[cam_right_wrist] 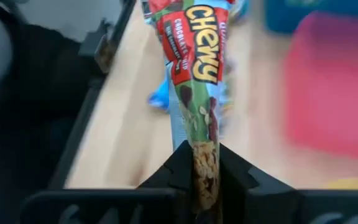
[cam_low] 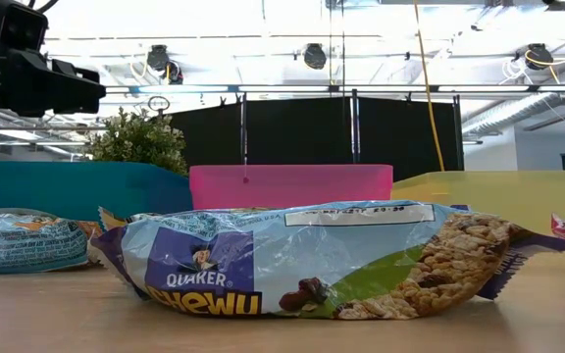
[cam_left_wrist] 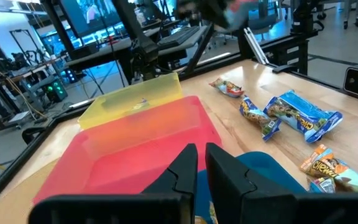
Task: Pick and place Granola Bars by type
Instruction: Put the red granola bar into the yellow bin
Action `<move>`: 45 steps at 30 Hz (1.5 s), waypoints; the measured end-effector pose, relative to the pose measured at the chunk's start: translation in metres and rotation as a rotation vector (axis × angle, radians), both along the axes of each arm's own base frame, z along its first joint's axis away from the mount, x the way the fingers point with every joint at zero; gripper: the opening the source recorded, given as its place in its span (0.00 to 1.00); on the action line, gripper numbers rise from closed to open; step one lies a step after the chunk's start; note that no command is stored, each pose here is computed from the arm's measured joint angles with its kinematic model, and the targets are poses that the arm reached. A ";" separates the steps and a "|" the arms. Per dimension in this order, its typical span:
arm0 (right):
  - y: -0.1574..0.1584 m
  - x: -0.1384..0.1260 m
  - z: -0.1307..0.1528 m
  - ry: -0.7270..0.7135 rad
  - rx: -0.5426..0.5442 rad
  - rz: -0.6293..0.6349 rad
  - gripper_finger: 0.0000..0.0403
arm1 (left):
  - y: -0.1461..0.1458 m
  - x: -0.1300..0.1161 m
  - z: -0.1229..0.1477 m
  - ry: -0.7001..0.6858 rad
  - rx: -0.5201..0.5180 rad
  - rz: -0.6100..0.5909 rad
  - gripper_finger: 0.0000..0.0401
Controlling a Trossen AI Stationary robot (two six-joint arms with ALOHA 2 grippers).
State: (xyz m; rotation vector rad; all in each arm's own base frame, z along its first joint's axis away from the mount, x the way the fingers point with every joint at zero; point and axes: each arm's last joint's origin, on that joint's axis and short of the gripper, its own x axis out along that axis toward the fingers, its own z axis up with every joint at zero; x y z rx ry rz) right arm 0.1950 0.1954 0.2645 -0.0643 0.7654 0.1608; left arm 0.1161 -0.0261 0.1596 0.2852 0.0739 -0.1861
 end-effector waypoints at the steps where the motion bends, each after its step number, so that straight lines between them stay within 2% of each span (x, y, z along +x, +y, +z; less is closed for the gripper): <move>1: -0.006 -0.004 0.004 -0.026 -0.026 0.008 0.06 | 0.000 0.000 0.000 -0.001 0.008 -0.001 0.10; 5: -0.033 -0.022 0.007 -0.148 -0.095 0.034 0.06 | 0.000 0.000 0.000 -0.002 0.016 -0.002 0.10; 8: -0.057 -0.037 0.001 -0.259 -0.053 0.023 0.10 | 0.000 0.000 0.000 -0.002 0.018 -0.001 0.10; 11: -0.079 -0.053 -0.017 -0.337 0.010 0.003 0.13 | 0.000 0.000 0.000 -0.003 0.019 0.014 0.10; 16: -0.108 -0.073 -0.041 -0.440 0.075 -0.037 0.08 | 0.001 0.000 0.000 -0.002 0.017 0.044 0.10; 19: -0.120 -0.077 -0.044 -0.478 0.074 -0.068 0.05 | 0.001 0.000 0.000 0.000 0.004 0.044 0.10; 24: -0.134 -0.071 -0.036 -0.493 0.043 -0.173 0.07 | 0.001 0.000 0.000 0.001 -0.007 0.046 0.10; 27: -0.145 -0.067 -0.028 -0.424 -0.015 -0.237 0.09 | 0.001 0.000 0.000 0.004 -0.023 0.047 0.10; 30: -0.157 -0.064 -0.025 -0.259 -0.062 -0.315 0.08 | 0.001 0.000 0.000 0.008 -0.045 0.049 0.10; 35: -0.170 -0.051 -0.025 0.007 -0.024 -0.355 0.04 | 0.001 0.000 -0.001 0.016 -0.059 0.051 0.10; 39: -0.173 -0.036 -0.041 0.168 0.012 -0.353 0.08 | 0.001 0.000 -0.001 0.020 -0.065 0.052 0.10; 43: -0.174 -0.030 -0.066 0.362 -0.023 -0.375 0.10 | 0.001 0.000 -0.001 0.023 -0.086 0.054 0.10; 45: -0.174 -0.027 -0.076 0.414 -0.040 -0.379 0.09 | 0.001 0.000 -0.001 0.024 -0.089 0.054 0.10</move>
